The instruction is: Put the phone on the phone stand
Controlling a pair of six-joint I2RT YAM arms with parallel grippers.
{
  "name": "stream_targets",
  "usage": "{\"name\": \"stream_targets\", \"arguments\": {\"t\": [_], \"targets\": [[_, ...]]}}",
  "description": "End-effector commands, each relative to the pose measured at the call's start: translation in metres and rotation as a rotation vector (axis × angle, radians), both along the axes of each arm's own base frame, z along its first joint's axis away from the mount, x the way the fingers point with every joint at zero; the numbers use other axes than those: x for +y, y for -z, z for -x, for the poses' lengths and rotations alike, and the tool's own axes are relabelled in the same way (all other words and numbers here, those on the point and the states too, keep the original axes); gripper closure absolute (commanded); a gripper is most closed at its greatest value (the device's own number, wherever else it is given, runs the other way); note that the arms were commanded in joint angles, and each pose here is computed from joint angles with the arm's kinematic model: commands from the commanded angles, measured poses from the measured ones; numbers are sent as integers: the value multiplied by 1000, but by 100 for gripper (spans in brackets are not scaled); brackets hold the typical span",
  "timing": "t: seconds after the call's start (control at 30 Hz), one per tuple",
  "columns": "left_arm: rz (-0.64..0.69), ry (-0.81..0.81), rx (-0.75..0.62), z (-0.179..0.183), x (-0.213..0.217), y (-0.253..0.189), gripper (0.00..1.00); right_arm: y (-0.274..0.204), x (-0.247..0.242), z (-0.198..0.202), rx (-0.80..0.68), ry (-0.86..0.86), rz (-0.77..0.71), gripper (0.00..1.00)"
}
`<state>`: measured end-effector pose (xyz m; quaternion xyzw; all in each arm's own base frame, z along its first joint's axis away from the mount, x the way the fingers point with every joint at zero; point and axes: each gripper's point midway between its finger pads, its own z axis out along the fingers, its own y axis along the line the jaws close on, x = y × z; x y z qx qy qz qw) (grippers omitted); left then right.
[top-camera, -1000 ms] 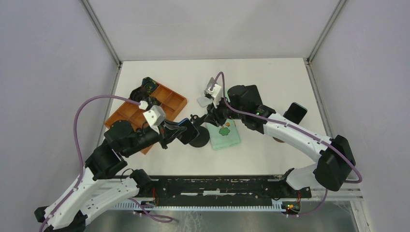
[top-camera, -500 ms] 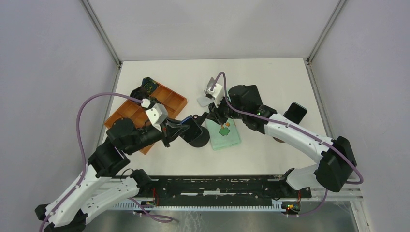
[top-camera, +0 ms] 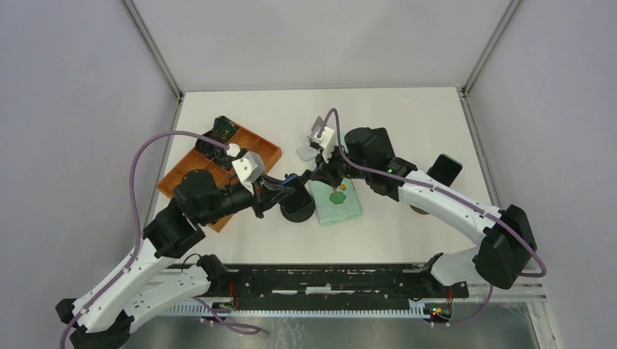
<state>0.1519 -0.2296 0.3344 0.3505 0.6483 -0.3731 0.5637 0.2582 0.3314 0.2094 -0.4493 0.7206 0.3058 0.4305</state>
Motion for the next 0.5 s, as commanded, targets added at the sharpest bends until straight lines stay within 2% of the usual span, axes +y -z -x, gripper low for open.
{"name": "stream_targets", "arguments": {"t": [0.0, 0.1, 0.2, 0.47], "targets": [[52, 75, -108, 2, -13, -31, 98, -23, 6, 6, -40, -46, -66, 97], [38, 98, -107, 3, -17, -29, 98, -22, 8, 8, -35, -57, -69, 94], [29, 97, -126, 2, -16, -31, 98, -21, 9, 7, -25, -58, -71, 80], [19, 26, -137, 5, 4, -29, 98, -14, 13, 3, -5, -52, -64, 70]]}}
